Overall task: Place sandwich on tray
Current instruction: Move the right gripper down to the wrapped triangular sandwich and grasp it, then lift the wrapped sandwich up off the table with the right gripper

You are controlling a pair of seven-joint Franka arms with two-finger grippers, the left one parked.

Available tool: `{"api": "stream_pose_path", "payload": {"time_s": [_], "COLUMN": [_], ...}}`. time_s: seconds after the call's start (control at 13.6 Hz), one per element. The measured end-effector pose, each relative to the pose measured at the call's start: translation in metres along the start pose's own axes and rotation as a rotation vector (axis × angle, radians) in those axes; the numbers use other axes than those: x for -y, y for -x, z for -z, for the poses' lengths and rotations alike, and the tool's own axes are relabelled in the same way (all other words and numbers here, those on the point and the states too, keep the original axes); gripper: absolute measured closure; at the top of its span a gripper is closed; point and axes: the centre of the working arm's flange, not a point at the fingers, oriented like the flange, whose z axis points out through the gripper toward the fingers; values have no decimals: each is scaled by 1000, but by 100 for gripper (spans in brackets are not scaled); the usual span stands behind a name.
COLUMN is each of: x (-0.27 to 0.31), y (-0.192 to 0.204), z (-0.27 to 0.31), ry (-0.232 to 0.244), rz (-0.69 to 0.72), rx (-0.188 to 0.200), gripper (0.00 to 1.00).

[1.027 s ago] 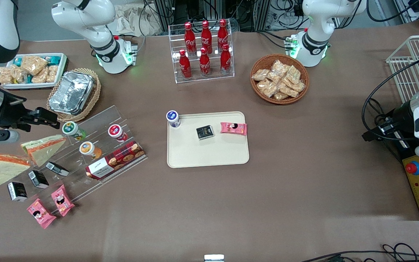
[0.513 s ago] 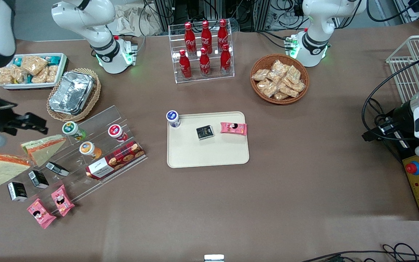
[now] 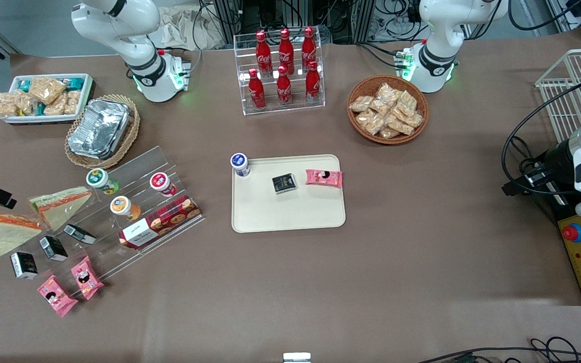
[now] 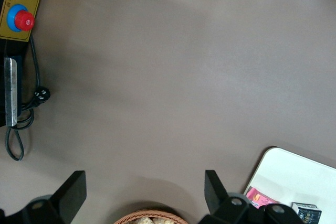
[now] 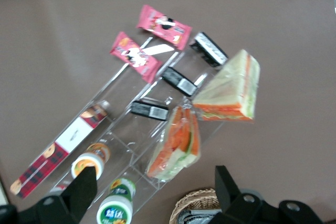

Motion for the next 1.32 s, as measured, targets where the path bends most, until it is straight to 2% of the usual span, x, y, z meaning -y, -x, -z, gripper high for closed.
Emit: {"api": "stream_pose_path", "payload": {"time_s": [0.29, 0.51, 0.66, 1.03, 1.17, 1.32], "x": [-33, -65, -88, -131, -138, -140], "y": [-4, -8, -10, -28, -35, -40], "z": [-11, -25, -41, -100, -116, -116], "ry": [17, -16, -7, -48, -59, -65], "rz": [-277, -480, -554, -700, -750, -775], "rx": [15, 42, 63, 83, 69, 28], "gripper": [0, 0, 0, 0, 0, 0]}}
